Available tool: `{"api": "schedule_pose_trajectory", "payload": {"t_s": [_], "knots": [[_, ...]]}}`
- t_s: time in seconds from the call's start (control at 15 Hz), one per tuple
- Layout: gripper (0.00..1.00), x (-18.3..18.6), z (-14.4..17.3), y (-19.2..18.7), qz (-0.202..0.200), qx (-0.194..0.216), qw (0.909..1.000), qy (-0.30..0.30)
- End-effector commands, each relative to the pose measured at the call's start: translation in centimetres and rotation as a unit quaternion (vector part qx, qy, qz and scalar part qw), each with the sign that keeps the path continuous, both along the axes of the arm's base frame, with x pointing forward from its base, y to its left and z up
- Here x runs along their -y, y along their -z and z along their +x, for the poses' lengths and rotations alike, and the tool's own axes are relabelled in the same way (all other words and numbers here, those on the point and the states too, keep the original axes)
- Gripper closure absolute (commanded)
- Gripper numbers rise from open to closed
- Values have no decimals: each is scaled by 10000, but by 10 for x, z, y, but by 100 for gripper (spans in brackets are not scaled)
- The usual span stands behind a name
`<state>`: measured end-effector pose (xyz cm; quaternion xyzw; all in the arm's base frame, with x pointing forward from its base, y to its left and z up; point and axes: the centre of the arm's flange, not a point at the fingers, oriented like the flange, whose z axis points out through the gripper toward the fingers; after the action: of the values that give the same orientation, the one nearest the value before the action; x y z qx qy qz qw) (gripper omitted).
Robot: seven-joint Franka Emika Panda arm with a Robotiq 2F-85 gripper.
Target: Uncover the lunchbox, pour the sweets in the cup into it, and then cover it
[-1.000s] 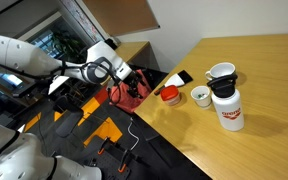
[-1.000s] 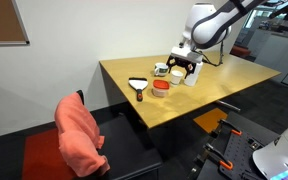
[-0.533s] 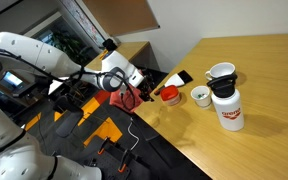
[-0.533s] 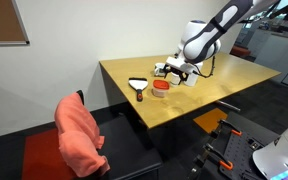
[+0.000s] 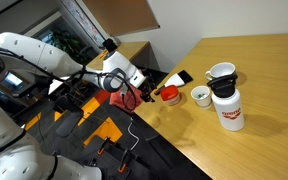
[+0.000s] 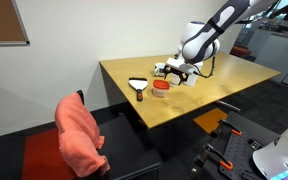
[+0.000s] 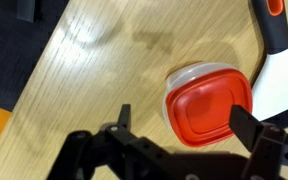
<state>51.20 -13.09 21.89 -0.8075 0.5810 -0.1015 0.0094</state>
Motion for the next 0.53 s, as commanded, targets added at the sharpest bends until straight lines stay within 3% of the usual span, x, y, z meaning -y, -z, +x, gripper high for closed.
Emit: {"api": "schedule_pose_trajectory", "payload": {"t_s": [0.0,0.47], "knots": [[0,23,14,11,70,-57,9993,-368],[0,59,32,43,38,-4,9981,-620]]}}
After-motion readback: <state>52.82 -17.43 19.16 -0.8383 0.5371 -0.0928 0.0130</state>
